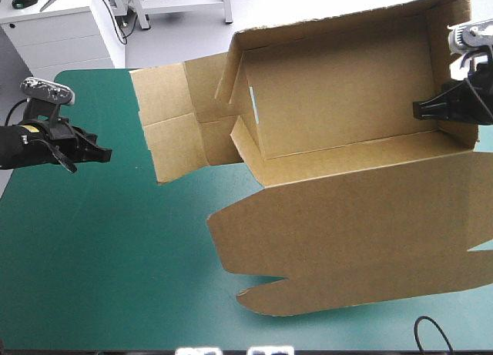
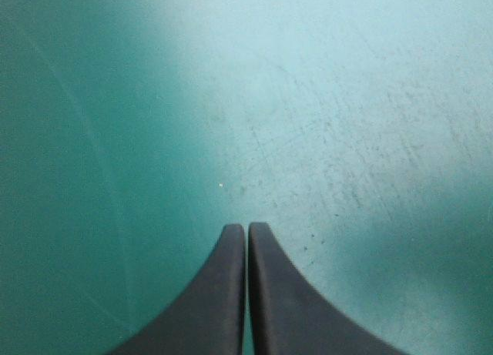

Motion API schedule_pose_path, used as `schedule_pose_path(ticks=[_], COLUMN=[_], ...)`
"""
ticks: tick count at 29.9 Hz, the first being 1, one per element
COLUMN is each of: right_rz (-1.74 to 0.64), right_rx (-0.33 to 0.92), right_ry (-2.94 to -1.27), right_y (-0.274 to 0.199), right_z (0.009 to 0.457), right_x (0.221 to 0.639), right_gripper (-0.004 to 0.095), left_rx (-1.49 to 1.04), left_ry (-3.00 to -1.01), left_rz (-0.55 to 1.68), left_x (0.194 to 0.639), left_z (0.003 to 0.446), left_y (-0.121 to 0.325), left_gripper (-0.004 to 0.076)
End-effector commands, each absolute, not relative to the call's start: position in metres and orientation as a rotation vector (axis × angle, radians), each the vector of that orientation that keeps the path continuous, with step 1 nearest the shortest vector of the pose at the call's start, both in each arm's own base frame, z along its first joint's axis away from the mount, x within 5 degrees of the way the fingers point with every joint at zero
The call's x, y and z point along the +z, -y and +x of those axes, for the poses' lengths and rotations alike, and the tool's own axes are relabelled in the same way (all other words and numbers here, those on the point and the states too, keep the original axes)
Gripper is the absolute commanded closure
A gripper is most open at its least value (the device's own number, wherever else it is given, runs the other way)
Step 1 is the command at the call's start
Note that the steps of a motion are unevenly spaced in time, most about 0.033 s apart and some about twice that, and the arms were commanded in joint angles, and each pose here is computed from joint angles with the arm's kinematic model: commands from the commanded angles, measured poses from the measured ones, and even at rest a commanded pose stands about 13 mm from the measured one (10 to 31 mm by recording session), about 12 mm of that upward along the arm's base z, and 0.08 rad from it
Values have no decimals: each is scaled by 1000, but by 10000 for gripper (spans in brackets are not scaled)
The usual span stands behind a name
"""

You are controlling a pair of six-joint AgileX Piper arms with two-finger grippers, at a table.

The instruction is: Fold the box

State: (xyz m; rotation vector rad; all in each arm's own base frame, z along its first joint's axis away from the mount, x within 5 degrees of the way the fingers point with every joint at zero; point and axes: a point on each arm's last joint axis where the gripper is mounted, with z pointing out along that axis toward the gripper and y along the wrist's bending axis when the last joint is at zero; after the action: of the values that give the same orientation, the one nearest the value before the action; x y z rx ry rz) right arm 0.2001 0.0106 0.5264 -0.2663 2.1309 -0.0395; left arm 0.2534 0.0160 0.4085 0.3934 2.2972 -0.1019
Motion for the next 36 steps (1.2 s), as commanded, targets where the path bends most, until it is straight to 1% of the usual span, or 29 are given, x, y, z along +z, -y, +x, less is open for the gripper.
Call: schedule_pose_path(ticks=[1,6,9,13,18,24,26,33,36], right_rz=[-251,-257,-262,-268,-275,-286,-295,-304,-303], right_rx=[-26,1,28,55,69,81,104,116,110], right_ry=[-2042,-2023,-2016,-2014,-2033,-2093,-2106,-2113,-2114], right_y=[-10,-12,-14,-16,-17,-18,-19,-20,-20], right_z=[174,167,165,165,167,174,176,178,178], right_x=[545,547,548,548,543,527,523,521,520], right_gripper=[927,927,927,927,927,927,927,927,927], left_rx=[-154,-353,-481,-535,-560,-695,-748,-947,-1036], left_ry=[-2167,-2134,-2080,-2051,-2032,-1971,-1956,-1900,-1849], left_rz=[334,304,371,501,579,496,478,461,494], left_x=[429,424,416,402,394,403,405,413,419], left_z=[250,256,258,258,256,256,255,249,245], left_y=[-11,0,16,40,62,68,70,79,84], left_gripper=[731,731,731,731,731,731,731,731,731])
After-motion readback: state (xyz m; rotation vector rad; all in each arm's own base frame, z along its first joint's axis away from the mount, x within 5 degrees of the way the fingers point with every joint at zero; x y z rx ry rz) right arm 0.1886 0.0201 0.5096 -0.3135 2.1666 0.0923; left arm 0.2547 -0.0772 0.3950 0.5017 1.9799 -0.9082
